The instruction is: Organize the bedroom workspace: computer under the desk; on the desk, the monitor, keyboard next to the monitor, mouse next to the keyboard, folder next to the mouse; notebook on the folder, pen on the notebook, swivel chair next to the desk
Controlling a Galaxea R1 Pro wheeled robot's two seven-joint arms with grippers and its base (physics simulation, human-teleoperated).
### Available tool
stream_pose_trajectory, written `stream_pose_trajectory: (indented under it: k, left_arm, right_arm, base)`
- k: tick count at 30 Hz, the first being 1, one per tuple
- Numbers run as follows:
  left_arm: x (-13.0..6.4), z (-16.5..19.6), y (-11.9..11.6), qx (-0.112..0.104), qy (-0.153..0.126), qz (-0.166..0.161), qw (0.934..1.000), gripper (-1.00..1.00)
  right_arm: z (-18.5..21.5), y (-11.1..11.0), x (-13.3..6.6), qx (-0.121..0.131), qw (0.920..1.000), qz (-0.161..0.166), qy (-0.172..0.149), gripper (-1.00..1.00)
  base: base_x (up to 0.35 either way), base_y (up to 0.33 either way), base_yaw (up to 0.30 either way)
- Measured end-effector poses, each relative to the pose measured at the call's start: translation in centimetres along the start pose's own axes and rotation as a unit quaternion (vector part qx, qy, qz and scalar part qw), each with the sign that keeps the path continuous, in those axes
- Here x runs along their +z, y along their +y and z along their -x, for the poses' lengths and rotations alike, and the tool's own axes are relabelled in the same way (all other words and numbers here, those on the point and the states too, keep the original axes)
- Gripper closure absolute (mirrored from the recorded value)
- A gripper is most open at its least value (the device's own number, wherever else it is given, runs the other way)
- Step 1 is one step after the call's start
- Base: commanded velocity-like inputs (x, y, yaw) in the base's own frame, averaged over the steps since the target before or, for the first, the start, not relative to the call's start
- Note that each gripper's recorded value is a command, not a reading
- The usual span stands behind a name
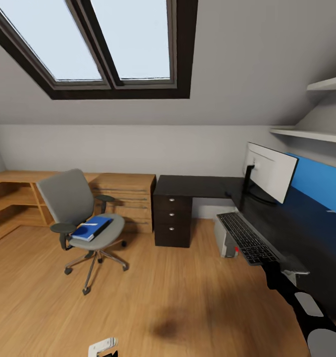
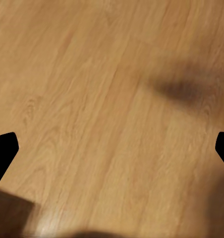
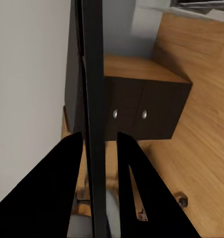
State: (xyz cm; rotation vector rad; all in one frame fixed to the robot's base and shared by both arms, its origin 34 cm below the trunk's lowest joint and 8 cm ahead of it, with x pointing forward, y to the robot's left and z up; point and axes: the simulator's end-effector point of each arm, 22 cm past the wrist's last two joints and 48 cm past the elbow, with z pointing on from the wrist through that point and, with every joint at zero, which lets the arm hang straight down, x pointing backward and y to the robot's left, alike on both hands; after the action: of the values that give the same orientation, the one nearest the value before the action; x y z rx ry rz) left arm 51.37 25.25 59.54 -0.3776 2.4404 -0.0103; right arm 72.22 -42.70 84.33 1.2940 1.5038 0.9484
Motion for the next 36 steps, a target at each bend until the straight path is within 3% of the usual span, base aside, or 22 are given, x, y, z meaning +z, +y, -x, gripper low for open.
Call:
stream_pose_trajectory:
  k: [18,23,28,36]
  left_arm:
    - [-1.7,-0.4,0.0,0.002,0.014,0.000,0.9999,-1.00]
    - [-1.8,-0.3,0.2,0.001,-0.003,0.001,1.0000,-1.00]
    - [-2.0,0.4,0.5,0.001,-0.039,0.004,0.9992,-1.00]
    - [-2.2,0.7,0.6,0.001,-0.052,0.005,0.9986,-1.00]
  right_arm:
    - [0.0,1.8,-0.6,-0.002,1.0000,0.001,0.002,1.00]
    - [-0.1,1.9,-0.6,-0.001,1.0000,0.003,0.002,1.00]
    - [0.0,1.9,-0.6,-0.001,1.0000,0.004,0.001,1.00]
    - [0.0,2.0,-0.6,-0.001,1.0000,0.004,0.002,1.00]
  base:
    - [0.000,0.000,0.222]
    - [0.000,0.000,0.092]
    - [0.000,0.000,0.020]
    - [0.000,0.000,0.003]
